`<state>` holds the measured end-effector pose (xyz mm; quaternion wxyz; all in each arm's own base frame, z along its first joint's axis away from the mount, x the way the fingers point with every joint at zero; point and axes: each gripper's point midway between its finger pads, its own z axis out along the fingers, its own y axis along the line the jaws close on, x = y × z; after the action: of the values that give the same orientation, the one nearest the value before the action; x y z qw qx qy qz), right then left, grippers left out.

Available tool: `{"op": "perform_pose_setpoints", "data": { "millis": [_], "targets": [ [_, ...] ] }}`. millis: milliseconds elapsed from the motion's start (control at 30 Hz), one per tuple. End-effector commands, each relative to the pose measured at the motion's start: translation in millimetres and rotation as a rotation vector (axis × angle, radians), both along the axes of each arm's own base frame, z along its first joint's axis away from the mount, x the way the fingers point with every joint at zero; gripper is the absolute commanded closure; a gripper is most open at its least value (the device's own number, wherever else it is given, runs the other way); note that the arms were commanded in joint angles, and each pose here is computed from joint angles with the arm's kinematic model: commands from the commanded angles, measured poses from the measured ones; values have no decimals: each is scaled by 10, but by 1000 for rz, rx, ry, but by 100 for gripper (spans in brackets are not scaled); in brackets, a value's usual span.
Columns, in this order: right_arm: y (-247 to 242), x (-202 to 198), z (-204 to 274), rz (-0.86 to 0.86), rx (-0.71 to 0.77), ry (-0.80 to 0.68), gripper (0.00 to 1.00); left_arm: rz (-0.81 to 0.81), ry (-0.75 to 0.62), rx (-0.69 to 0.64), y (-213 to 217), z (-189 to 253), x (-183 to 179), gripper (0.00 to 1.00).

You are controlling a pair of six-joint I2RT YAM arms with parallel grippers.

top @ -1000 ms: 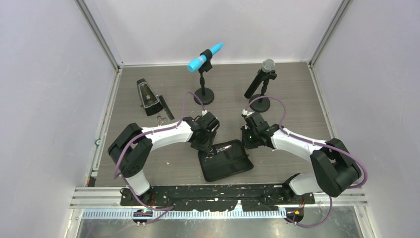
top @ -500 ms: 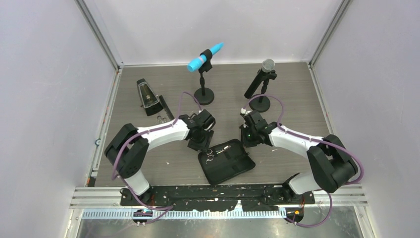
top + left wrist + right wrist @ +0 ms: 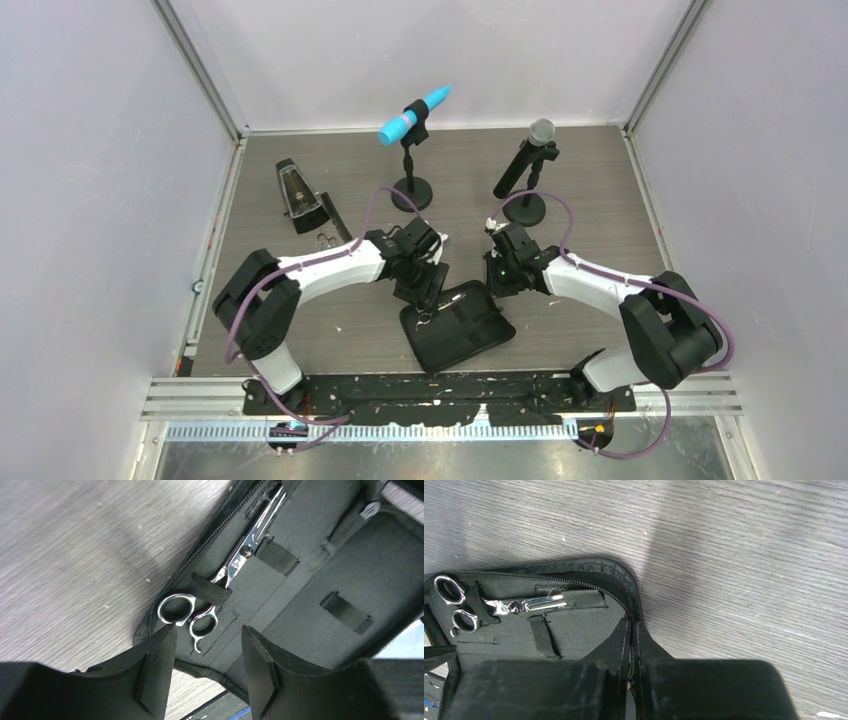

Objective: Sort the hair-cutting tools
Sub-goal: Place the scissors in the hairdressing tool bag.

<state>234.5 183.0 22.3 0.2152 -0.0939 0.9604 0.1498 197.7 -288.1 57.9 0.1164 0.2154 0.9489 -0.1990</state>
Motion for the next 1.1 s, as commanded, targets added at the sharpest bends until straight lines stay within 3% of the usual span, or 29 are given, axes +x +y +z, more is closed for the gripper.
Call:
{"op": "perform_pose_setpoints", "data": {
  "millis": [0,633,1067],
  "targets": [
    [107,110,119,18,37,-46,95,-69,42,-64,-221,23,-24,47],
    [139,122,105,9,50,-38,95,-148,136,-50,-333,-42,-280,47],
    [64,137,27,-132,61,-37,95,-69,291,-228,-703,52,-472,46]
  ]
}}
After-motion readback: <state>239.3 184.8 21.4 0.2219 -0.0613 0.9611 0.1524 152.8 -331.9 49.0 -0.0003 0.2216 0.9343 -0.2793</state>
